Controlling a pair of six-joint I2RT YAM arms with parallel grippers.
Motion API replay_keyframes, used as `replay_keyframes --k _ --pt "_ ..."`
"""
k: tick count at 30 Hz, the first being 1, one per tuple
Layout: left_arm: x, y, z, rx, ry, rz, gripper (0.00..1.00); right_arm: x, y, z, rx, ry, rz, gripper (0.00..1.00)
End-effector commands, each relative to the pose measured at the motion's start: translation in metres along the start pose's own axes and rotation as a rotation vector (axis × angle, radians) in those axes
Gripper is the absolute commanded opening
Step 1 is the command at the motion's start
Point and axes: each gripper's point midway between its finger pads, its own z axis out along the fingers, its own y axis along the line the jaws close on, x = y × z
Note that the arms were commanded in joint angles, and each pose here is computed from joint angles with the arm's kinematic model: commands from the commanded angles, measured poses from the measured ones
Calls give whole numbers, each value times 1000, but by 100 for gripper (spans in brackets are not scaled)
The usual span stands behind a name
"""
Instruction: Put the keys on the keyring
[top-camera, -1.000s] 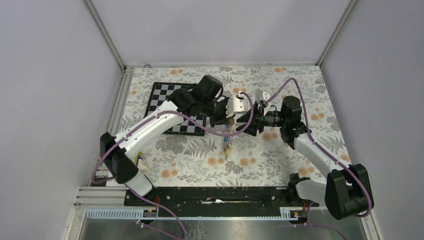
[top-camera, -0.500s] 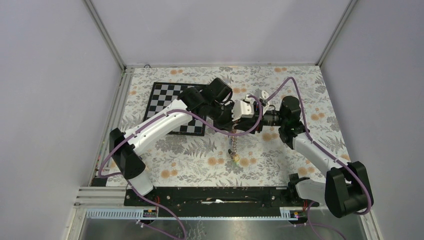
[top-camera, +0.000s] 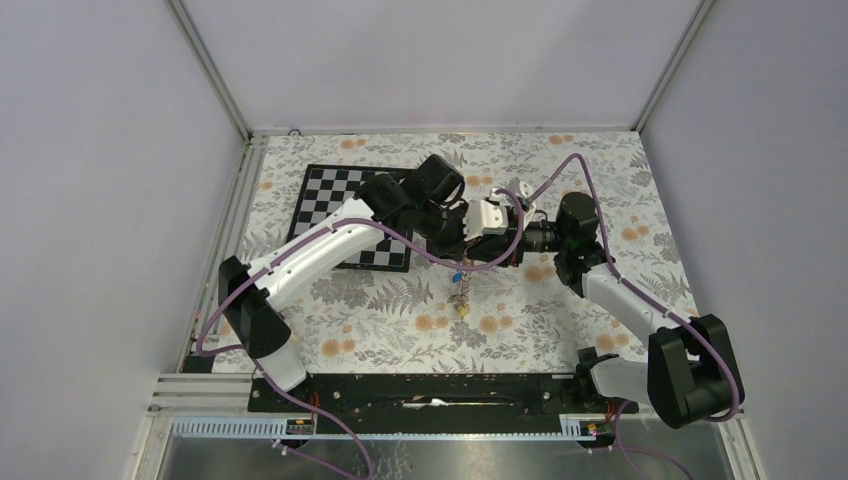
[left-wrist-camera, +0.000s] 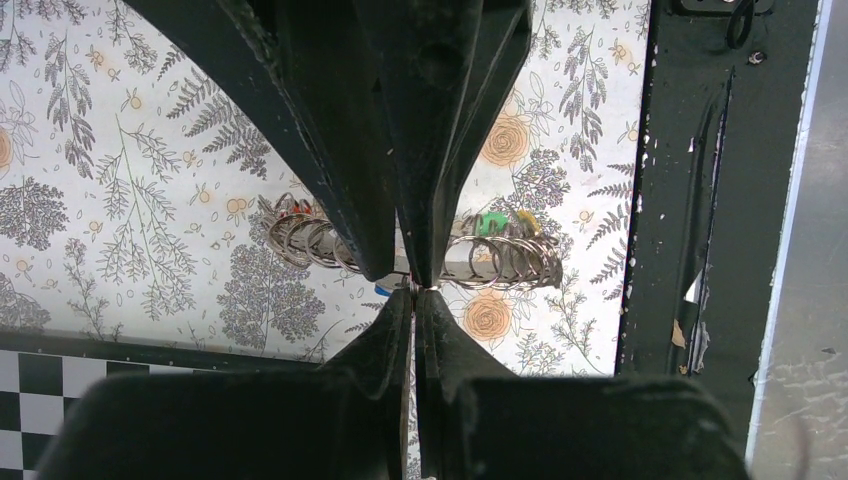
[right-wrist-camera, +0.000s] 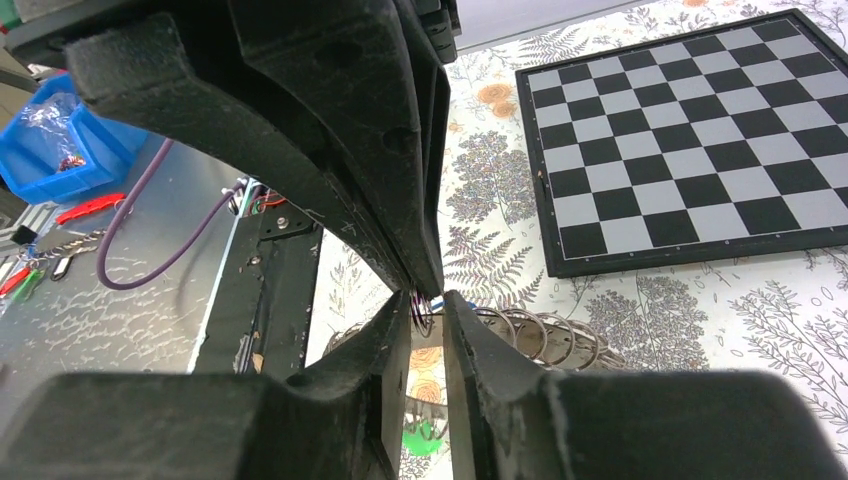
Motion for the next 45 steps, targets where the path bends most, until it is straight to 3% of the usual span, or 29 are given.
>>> replay_keyframes --k 1,7,12,16,19,23,28,34,45 --pt "-30 7 -13 -48 -97 36 0 -2 7 5 -47 -4 -28 23" --pt "-32 9 -13 -60 -106 38 0 0 8 6 -54 0 -23 16" --pt "-31 9 -11 -59 -106 36 0 -2 8 6 -54 -2 -26 0" --pt "-29 11 -14 -76 -110 53 0 -9 9 6 -46 -11 -44 0" --pt "-25 12 -19 -89 -128 78 12 -19 11 4 -42 -24 -62 0" --pt "-24 19 -34 -134 -200 117 43 -32 16 1 -46 -47 -65 0" --pt "-24 19 -45 -183 -304 210 56 -40 19 -1 -55 -75 -58 0" --pt "-23 12 -40 -174 -356 334 55 -40 18 -1 -54 -77 -50 0" --pt "-17 7 -20 -96 -347 387 34 -37 14 -3 -45 -75 -37 0"
